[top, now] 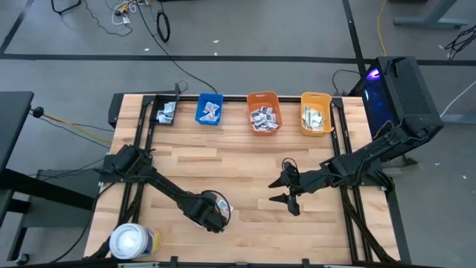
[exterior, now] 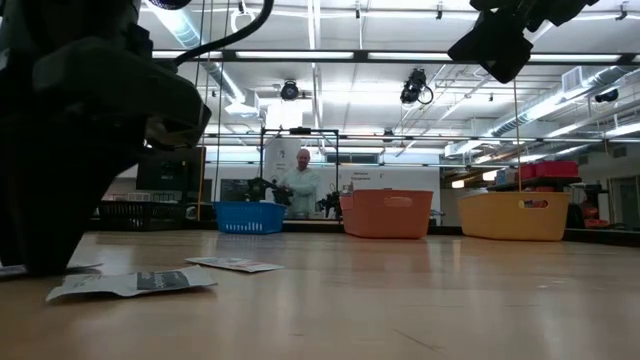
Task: Pick & Place First Aid Supplies
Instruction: Put the ointment pack into the blue bin
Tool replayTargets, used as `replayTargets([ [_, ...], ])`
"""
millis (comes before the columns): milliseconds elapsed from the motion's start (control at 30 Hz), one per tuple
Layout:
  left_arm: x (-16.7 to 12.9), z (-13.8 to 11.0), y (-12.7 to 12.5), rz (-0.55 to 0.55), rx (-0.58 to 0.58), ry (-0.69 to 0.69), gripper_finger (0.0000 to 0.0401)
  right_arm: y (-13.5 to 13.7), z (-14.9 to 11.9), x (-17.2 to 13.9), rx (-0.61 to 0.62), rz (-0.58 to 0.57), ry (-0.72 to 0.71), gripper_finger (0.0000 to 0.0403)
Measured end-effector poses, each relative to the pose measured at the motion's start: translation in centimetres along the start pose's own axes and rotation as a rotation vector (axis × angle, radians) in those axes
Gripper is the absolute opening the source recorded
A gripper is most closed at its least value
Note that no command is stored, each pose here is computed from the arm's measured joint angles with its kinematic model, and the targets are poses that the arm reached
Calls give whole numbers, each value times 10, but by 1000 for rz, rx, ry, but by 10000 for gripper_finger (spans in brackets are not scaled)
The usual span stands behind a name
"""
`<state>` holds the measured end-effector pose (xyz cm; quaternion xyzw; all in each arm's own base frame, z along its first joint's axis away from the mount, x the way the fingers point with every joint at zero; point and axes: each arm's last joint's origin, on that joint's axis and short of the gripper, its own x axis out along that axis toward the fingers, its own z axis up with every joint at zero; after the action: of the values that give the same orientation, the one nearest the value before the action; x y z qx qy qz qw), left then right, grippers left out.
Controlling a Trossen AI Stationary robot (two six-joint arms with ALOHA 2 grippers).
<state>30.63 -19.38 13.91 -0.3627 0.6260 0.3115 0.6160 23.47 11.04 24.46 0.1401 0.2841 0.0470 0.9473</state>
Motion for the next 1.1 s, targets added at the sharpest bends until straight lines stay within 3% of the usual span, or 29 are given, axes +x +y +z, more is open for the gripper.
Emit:
replayTargets([
  [533,-2,0,-3,-3,50,-5,120,0,0,0,0,-1,-2,229],
  [1100,-21,-1,1,-40,54,-8,110,1,2,0,6,10,-23,229],
])
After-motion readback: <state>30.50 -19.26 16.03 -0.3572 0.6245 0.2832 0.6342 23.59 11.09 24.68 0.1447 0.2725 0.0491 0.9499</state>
